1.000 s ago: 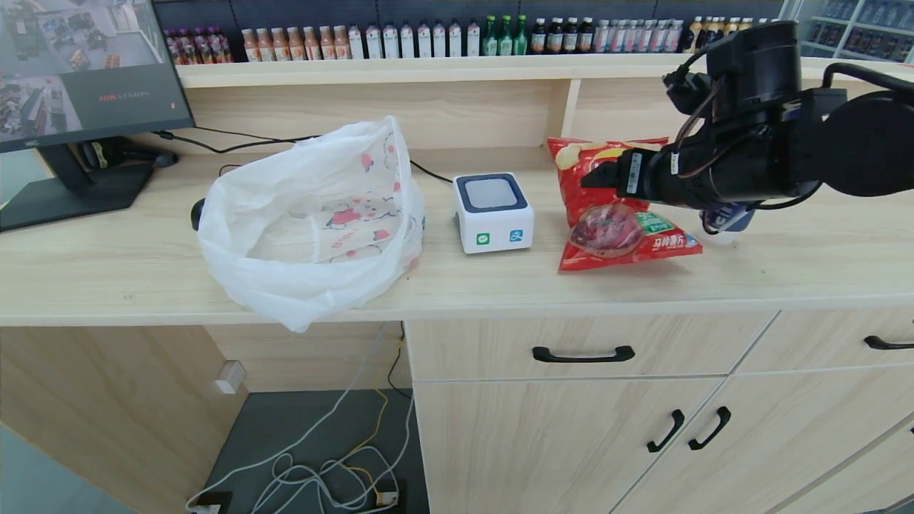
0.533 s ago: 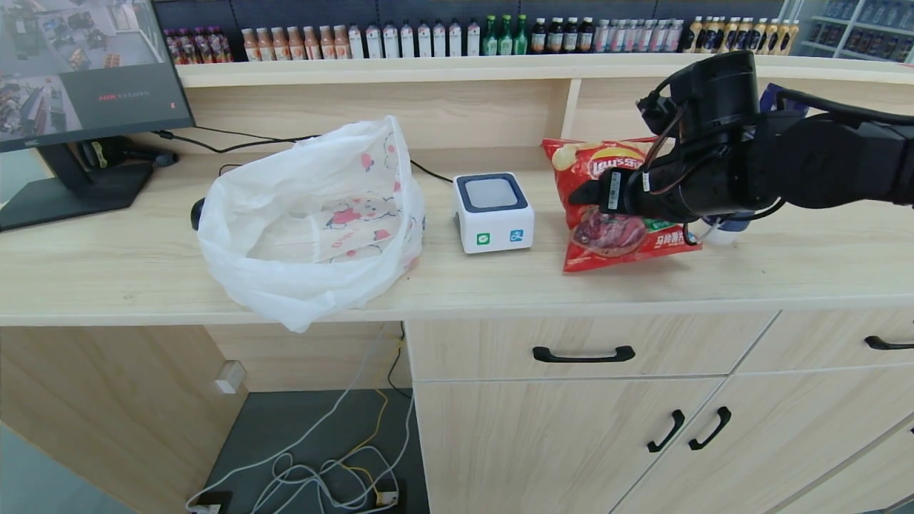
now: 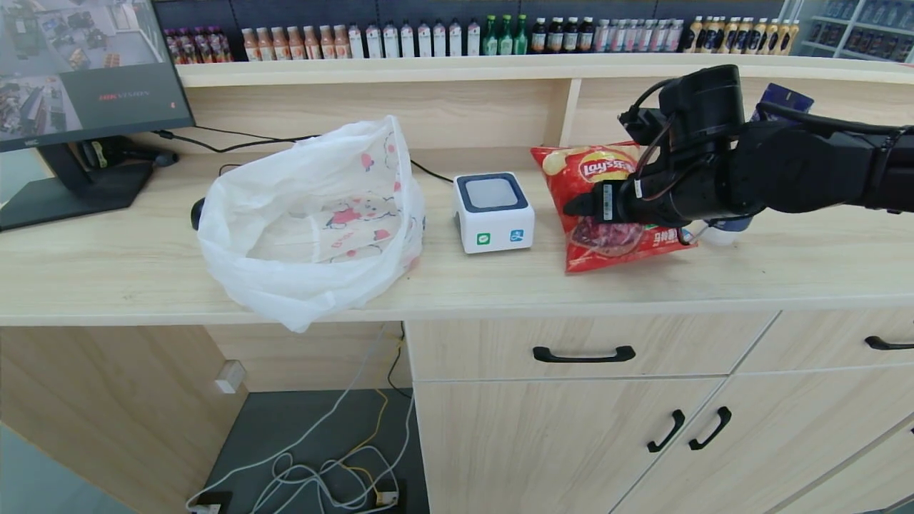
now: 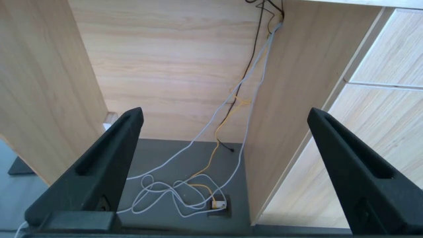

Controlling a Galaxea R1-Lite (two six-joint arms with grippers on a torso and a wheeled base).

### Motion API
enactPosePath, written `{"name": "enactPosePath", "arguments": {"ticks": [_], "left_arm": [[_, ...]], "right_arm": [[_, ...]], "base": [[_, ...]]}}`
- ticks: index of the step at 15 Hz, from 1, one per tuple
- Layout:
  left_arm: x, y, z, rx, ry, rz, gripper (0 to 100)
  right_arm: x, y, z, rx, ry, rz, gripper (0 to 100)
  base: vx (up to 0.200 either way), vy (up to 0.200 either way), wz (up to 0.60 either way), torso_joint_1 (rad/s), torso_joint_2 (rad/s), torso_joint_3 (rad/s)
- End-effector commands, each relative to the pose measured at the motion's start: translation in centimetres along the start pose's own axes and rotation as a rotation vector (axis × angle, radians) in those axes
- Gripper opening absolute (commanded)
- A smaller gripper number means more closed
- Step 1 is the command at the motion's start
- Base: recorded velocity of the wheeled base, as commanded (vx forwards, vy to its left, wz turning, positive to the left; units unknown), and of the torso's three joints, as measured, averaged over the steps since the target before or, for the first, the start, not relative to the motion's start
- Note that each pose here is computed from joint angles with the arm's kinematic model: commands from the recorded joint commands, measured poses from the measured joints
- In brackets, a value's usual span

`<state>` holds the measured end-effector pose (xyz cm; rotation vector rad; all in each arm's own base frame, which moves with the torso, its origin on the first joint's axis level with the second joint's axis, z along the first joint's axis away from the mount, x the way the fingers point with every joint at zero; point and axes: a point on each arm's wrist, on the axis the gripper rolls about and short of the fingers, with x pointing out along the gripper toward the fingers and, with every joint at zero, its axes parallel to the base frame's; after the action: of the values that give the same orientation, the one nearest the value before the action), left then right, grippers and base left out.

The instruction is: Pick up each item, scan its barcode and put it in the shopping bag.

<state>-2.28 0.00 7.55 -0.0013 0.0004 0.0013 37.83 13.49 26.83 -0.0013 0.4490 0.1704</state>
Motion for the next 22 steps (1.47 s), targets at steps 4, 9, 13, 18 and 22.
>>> {"name": "enactPosePath", "arguments": {"ticks": [4, 9, 13, 18, 22], "left_arm": [[0.0, 0.0, 0.0, 0.000, 0.000, 0.000, 100], [0.0, 0.0, 0.0, 0.000, 0.000, 0.000, 100], [0.0, 0.0, 0.0, 0.000, 0.000, 0.000, 100], [0.0, 0.0, 0.0, 0.000, 0.000, 0.000, 100], [0.0, 0.0, 0.0, 0.000, 0.000, 0.000, 100]], "right_arm": [[-0.6, -0.2, 0.1, -0.082, 0.000, 0.018, 100], [0.5, -0.1, -0.3, -0.112, 0.025, 0.021, 100], [1.6, -0.1, -0.9, -0.117, 0.050, 0.014, 100], [2.4, -0.3, -0.6, -0.103, 0.035, 0.000, 100], [2.5, -0.3, -0.8, -0.103, 0.039, -0.007, 100]], "base": [[0.000, 0.000, 0.00, 0.000, 0.00, 0.000], [0.000, 0.000, 0.00, 0.000, 0.00, 0.000], [0.000, 0.000, 0.00, 0.000, 0.00, 0.000], [0.000, 0.000, 0.00, 0.000, 0.00, 0.000], [0.000, 0.000, 0.00, 0.000, 0.00, 0.000]]}}
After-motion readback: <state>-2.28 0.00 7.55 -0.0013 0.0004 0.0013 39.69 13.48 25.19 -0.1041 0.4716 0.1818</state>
